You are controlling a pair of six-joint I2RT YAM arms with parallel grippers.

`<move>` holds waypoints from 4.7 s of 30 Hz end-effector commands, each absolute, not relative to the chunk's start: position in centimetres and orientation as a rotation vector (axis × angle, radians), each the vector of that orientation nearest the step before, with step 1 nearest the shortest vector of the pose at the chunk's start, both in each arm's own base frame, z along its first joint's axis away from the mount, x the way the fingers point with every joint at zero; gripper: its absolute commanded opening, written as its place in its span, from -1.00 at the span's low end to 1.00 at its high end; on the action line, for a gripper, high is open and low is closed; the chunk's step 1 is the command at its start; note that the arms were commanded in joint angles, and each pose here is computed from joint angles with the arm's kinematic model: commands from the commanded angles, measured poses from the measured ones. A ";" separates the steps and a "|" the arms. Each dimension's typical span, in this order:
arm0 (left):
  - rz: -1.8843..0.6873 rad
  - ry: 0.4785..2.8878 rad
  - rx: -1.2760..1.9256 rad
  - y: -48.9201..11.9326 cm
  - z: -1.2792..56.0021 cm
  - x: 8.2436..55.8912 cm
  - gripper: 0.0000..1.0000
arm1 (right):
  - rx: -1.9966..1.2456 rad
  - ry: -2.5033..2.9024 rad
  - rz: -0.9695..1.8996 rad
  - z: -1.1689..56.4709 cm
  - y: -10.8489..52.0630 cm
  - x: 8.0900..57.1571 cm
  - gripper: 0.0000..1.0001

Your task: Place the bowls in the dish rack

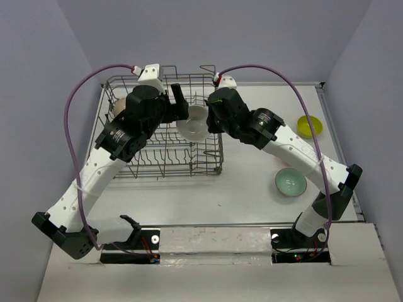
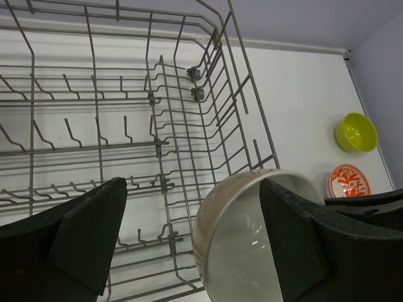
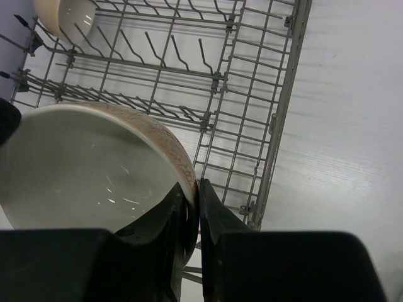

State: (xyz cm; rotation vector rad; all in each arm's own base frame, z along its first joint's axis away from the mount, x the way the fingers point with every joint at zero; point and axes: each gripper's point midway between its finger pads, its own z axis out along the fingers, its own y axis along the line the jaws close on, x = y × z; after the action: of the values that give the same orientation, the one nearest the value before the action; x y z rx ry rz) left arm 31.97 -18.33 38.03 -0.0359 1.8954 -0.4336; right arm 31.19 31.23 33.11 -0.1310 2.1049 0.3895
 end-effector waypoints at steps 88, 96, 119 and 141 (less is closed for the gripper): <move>1.380 1.699 -0.368 -0.1 33.7 46.1 -1.00 | -0.003 2.016 0.236 33.0 20.3 25.7 0.32; 1.422 1.737 -0.275 -1.4 30.2 47.0 -1.00 | -0.009 2.020 0.248 32.7 20.6 25.6 0.32; 1.525 1.797 -0.149 -2.2 25.2 48.7 -1.00 | -0.005 2.013 0.242 32.7 19.9 25.3 0.32; 1.583 1.828 -0.091 -2.2 21.9 50.1 -1.00 | -0.021 2.031 0.218 31.9 20.1 25.4 0.33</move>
State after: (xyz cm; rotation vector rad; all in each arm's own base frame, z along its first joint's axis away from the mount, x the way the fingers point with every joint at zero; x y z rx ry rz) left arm 50.19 -2.39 21.54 0.0057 1.8405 1.5869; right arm 25.43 20.20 30.84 -0.0418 2.0686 0.2010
